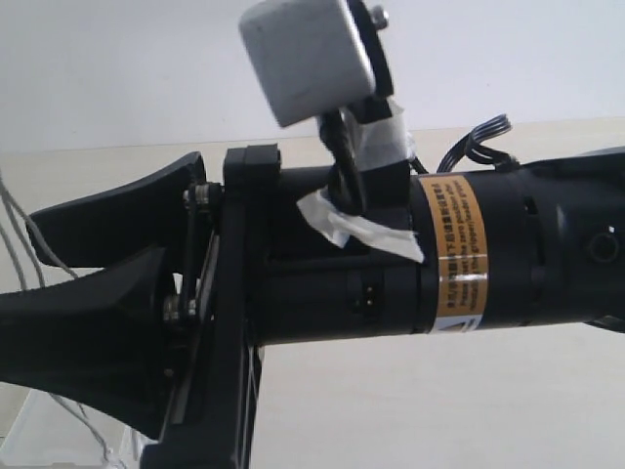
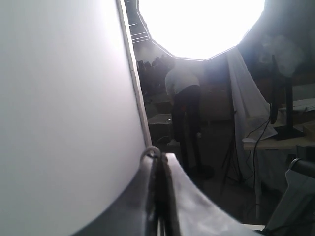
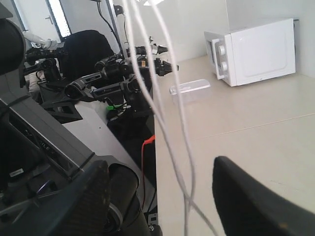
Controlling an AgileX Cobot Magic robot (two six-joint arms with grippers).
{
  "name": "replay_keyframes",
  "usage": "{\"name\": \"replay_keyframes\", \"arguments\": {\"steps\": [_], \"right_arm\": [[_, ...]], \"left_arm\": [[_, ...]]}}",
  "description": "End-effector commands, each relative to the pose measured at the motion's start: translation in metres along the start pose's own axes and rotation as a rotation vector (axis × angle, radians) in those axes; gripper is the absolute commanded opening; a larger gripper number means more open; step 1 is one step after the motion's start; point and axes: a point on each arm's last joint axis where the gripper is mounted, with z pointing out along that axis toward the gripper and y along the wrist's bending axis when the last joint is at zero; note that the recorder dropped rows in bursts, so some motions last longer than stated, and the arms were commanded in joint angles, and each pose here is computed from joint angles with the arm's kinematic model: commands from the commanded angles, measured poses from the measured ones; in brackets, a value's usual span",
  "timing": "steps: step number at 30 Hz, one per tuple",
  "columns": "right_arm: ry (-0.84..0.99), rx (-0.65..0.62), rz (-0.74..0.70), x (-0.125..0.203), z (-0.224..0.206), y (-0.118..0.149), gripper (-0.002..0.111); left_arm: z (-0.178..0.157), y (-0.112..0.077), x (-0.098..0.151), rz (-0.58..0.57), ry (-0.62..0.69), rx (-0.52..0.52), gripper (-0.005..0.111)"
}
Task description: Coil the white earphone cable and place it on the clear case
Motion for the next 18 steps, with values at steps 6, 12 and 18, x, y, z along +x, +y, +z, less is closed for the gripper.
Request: {"name": "replay_keyframes", "arguments": {"steps": [6, 12, 18], "right_arm": [[0.008, 0.033, -0.008, -0.0010, 0.0009, -0.0032, 0.059], [0.008, 0.033, -0.006, -0.0010, 0.0009, -0.0032, 0.059], [0.007, 0.032, -0.005, -0.0010, 0.0009, -0.0031, 0.059]], "left_arm": [[-0.0011, -0.0016, -0.0032, 0.001, -0.026, 0.000, 0.000], [-0.0011, -0.0016, -0.0038, -0.001, -0.032, 0.000, 0.000], [-0.0012, -0.0007, -0.0052, -0.004, -0.048, -0.010, 0.000]]}}
